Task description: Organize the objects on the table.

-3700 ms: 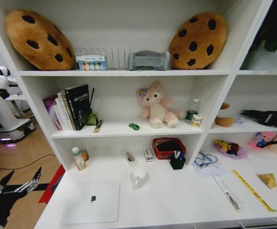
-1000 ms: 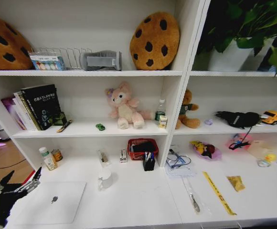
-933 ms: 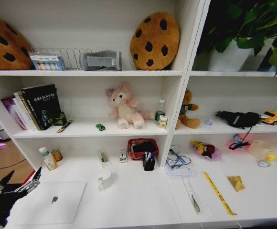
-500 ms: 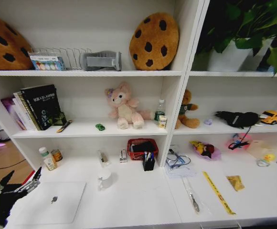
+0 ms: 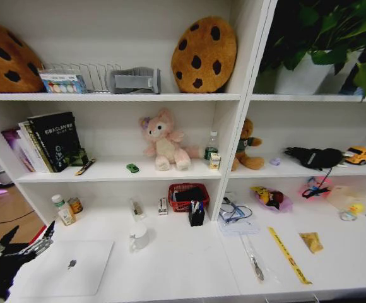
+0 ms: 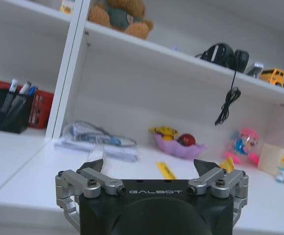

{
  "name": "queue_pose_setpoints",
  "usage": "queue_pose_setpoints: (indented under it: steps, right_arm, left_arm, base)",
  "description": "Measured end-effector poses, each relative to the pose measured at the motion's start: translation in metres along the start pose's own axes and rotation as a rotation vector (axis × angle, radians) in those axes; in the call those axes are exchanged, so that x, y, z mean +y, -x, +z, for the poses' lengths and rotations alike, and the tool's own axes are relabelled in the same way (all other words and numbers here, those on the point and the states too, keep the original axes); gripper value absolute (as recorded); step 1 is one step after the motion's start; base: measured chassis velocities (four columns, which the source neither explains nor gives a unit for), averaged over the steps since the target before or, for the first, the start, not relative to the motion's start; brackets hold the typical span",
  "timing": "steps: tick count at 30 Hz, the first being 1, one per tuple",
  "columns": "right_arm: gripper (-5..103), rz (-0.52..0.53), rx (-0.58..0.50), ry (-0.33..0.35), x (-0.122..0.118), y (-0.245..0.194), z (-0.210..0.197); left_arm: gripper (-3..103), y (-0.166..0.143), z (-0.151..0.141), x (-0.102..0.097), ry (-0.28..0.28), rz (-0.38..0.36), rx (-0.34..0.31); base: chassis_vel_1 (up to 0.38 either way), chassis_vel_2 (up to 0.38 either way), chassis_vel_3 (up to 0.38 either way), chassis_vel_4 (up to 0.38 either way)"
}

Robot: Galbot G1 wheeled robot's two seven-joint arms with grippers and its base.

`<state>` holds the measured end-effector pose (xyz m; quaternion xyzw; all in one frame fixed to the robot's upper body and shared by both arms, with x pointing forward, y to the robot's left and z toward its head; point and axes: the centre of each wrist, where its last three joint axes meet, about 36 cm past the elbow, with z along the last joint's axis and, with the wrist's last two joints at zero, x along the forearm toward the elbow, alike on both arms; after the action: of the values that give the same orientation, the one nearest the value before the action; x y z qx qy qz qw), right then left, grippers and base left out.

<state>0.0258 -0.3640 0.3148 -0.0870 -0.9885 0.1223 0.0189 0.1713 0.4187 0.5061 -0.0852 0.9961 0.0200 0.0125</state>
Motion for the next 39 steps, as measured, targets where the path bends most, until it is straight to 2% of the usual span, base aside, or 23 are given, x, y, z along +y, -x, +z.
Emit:
queue_pose_setpoints:
  steps: [5,6,7,9,10,11,12,17,27,30,31,34,37,38,39]
  right_arm:
    - [100,0.070,-0.055,0.045,-0.006,0.040,-0.019]
    - [100,0.125,-0.057,0.087,-0.011,0.065,-0.021]
    - [100,0.125,-0.057,0.087,-0.011,0.065,-0.021]
    - [100,0.198,-0.050,0.139,-0.024,0.106,-0.021]
    - [100,0.198,-0.050,0.139,-0.024,0.106,-0.021]
    - [100,0.233,-0.042,0.160,-0.034,0.131,-0.023]
    - [100,0.233,-0.042,0.160,-0.034,0.131,-0.023]
    - [100,0.315,0.038,0.174,-0.076,0.209,-0.021]
    - [102,0.396,0.141,0.158,-0.111,0.269,0.013]
    - [94,0.412,0.148,0.155,-0.118,0.284,0.018]
    - [83,0.420,0.152,0.153,-0.122,0.290,0.021]
    - [79,0.426,0.154,0.156,-0.124,0.295,0.023]
    - [62,0.435,0.173,0.161,-0.128,0.302,0.029]
    - [62,0.435,0.173,0.161,-0.128,0.302,0.029]
    - [57,0.438,0.179,0.162,-0.128,0.303,0.031]
  left_arm:
    - [100,0.000,0.000,0.000,0.000,0.000,0.000]
    - [100,0.000,0.000,0.000,0.000,0.000,0.000]
    - [100,0.000,0.000,0.000,0.000,0.000,0.000]
    - [100,0.000,0.000,0.000,0.000,0.000,0.000]
    - [100,0.000,0.000,0.000,0.000,0.000,0.000]
    - [100,0.000,0.000,0.000,0.000,0.000,0.000]
    - [100,0.000,0.000,0.000,0.000,0.000,0.000]
    - [100,0.000,0.000,0.000,0.000,0.000,0.000]
    - [100,0.000,0.000,0.000,0.000,0.000,0.000]
    - [100,0.000,0.000,0.000,0.000,0.000,0.000]
    - [100,0.000,0.000,0.000,0.000,0.000,0.000]
    - [100,0.000,0.000,0.000,0.000,0.000,0.000]
    - [100,0.000,0.000,0.000,0.000,0.000,0.000]
    - [100,0.000,0.000,0.000,0.000,0.000,0.000]
    - [100,0.000,0.000,0.000,0.000,0.000,0.000]
  base:
    - [0.000,0.000,0.000,0.000]
    - [0.000,0.000,0.000,0.000]
    - [0.000,0.000,0.000,0.000]
    - [0.000,0.000,0.000,0.000]
    - [0.000,0.000,0.000,0.000]
    - [0.000,0.000,0.000,0.000]
    - [0.000,0.000,0.000,0.000]
    - [0.000,0.000,0.000,0.000]
    - [0.000,0.000,0.000,0.000]
    - [0.000,0.000,0.000,0.000]
    - [0.000,0.000,0.000,0.000]
    - [0.000,0.000,0.000,0.000]
    - [0.000,0.000,0.000,0.000]
    - [0.000,0.000,0.000,0.000]
    - [0.000,0.000,0.000,0.000]
